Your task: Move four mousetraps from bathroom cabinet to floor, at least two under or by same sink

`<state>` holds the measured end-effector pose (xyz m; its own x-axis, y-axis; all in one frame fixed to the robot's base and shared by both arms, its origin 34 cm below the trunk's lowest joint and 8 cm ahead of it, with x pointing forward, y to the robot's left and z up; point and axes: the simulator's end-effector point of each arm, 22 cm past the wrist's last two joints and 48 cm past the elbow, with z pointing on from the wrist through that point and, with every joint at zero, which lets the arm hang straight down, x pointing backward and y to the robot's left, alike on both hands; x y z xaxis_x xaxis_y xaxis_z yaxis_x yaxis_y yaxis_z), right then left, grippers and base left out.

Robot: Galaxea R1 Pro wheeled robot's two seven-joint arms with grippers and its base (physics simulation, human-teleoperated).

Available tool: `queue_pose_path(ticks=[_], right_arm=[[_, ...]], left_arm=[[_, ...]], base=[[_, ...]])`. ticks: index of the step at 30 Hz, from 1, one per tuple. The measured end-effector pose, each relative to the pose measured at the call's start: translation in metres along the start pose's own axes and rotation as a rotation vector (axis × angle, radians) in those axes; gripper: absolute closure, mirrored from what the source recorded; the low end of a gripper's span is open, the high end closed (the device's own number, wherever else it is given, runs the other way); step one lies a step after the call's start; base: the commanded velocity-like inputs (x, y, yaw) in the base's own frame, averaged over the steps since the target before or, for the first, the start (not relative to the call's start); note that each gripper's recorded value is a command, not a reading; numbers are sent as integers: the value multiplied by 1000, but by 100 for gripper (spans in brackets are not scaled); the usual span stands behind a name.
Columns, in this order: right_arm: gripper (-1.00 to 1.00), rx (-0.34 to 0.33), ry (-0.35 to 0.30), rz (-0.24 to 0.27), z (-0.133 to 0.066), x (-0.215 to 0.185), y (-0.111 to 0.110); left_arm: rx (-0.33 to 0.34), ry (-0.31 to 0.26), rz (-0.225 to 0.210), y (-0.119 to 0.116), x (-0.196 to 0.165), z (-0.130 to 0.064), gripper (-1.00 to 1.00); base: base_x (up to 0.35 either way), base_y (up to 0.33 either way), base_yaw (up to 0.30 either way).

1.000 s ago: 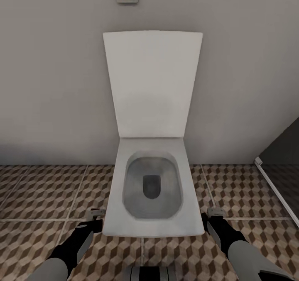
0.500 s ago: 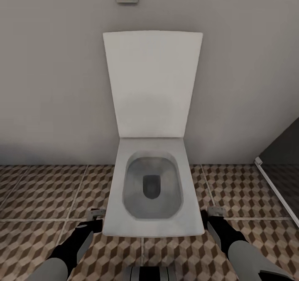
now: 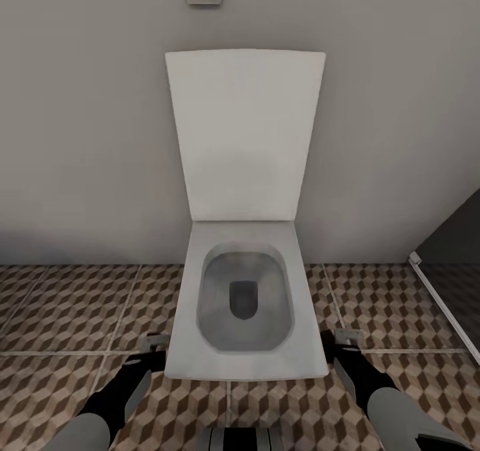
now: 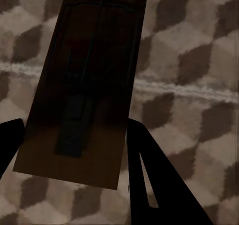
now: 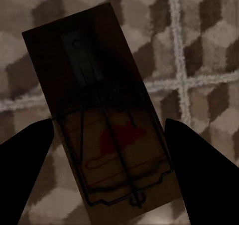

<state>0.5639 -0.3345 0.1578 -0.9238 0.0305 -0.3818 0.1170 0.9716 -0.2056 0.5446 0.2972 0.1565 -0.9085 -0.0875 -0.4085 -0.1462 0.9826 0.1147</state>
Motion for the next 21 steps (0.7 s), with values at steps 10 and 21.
queue_pose_path(ticks=[10, 21], right_arm=[[100, 3, -21, 5, 2, 1, -3], [100, 1, -26, 6, 2, 2, -2]], left_arm=[[-2, -2, -3, 1, -5, 1, 100], [-21, -48, -13, 8, -27, 9, 100]], base=[[0, 0, 0], [0, 0, 0]])
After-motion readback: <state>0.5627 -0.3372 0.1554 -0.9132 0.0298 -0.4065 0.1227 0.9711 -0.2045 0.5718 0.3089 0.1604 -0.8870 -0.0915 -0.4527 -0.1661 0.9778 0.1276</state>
